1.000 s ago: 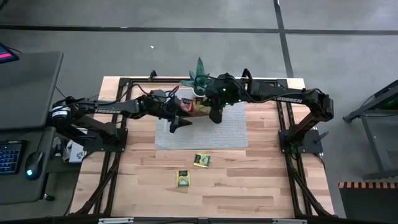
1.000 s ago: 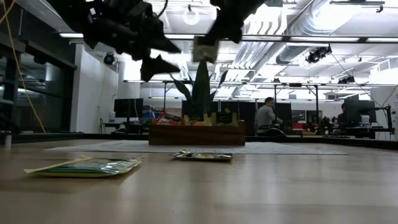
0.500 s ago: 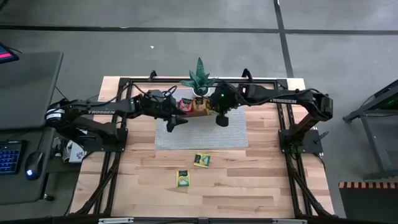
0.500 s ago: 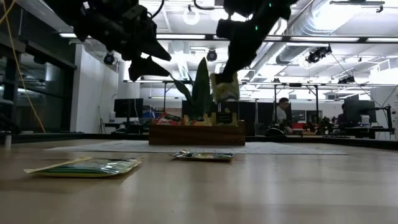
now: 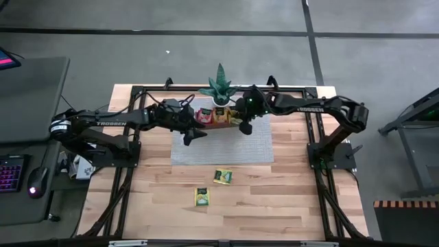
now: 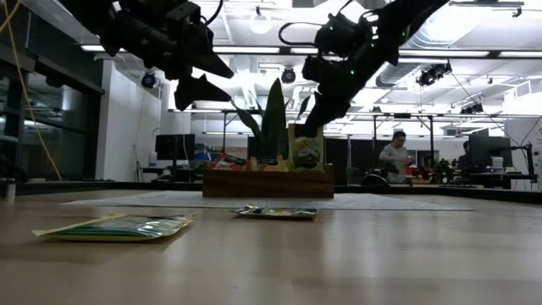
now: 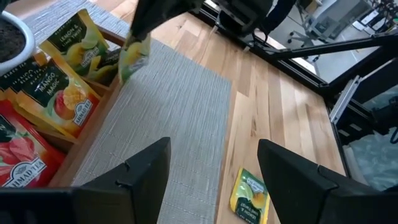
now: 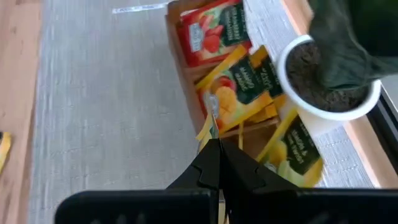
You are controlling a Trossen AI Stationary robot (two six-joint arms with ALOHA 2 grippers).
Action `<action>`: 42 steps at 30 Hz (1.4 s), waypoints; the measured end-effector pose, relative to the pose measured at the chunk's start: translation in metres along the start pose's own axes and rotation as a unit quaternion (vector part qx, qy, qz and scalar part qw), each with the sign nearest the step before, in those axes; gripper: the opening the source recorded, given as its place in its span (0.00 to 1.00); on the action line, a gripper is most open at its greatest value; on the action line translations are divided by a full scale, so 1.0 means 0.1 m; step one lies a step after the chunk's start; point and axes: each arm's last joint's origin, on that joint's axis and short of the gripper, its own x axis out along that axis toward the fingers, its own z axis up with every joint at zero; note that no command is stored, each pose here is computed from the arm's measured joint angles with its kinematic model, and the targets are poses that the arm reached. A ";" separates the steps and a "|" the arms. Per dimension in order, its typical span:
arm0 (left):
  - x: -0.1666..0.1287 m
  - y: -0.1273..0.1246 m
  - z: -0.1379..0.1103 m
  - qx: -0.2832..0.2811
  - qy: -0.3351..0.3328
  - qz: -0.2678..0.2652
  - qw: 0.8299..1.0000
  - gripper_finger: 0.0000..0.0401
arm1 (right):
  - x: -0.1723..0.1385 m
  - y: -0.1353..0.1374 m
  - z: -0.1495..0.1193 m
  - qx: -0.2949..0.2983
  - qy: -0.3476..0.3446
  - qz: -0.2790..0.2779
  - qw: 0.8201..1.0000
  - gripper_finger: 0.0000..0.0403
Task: Pick & Place Tea
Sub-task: Put the yellow tea bag into the right section of the wooden organizer
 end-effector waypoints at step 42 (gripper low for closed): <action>0.00 0.00 0.01 -0.040 -0.005 -0.002 0.999 0.59 | 0.37 -0.35 -0.30 -0.061 0.023 -0.009 0.998 0.00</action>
